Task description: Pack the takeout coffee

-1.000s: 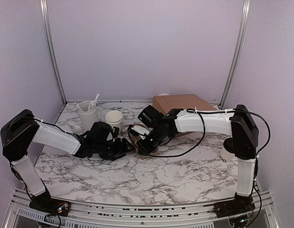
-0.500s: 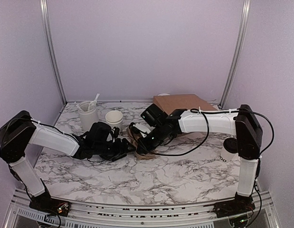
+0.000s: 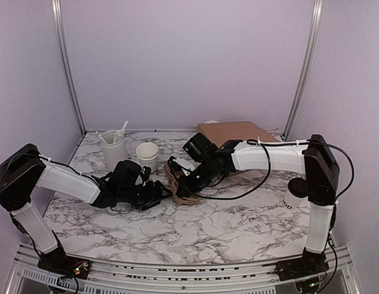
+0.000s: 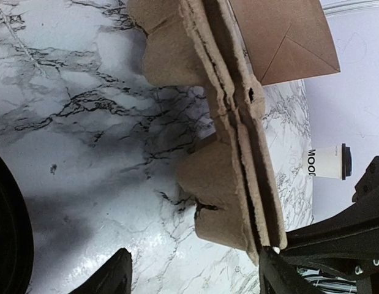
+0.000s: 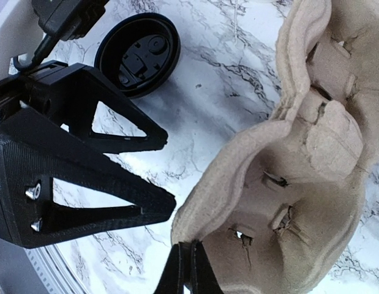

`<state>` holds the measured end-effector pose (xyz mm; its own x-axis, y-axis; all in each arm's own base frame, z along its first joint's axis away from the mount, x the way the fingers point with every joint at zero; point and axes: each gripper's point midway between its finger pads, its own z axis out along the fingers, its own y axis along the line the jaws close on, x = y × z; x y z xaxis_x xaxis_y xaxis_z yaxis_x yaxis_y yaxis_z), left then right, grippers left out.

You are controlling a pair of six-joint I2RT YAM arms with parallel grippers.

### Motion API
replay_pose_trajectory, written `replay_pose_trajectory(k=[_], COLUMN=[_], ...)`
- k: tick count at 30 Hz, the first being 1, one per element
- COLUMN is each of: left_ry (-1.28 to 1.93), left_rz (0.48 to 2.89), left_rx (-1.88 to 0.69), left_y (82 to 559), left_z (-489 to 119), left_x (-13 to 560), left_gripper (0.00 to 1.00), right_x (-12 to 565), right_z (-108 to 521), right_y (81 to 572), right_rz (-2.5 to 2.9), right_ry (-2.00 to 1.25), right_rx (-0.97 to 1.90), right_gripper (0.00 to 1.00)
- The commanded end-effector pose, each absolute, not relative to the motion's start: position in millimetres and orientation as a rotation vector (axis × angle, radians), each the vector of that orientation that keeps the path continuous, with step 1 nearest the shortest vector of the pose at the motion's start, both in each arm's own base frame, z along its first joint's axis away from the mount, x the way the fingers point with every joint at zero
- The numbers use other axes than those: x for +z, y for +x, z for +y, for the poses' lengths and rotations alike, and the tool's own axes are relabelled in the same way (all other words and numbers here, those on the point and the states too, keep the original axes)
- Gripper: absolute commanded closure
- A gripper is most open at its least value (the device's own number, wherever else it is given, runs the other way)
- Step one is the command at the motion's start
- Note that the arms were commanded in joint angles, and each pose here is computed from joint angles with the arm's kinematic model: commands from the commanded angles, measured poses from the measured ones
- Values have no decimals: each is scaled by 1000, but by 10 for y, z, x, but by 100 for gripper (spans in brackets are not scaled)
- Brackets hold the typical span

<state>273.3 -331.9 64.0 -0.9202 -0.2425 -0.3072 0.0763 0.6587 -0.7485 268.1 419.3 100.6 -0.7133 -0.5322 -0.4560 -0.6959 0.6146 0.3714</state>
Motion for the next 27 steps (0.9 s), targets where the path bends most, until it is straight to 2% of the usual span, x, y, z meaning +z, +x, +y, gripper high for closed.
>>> replay_pose_trajectory(k=[1, 27], left_ry=[-142, -115], left_rz=[2474, 2458], left_rx=[-1156, -1185], left_y=[2729, 2860], left_z=[-3298, -3467], left_x=[701, 766], left_gripper=[29, 29], right_x=[1211, 1223], right_z=[4222, 4209], right_y=[2733, 2746], right_rz=[2497, 2497], right_ry=[-956, -952], right_rx=[812, 803], right_gripper=[100, 100])
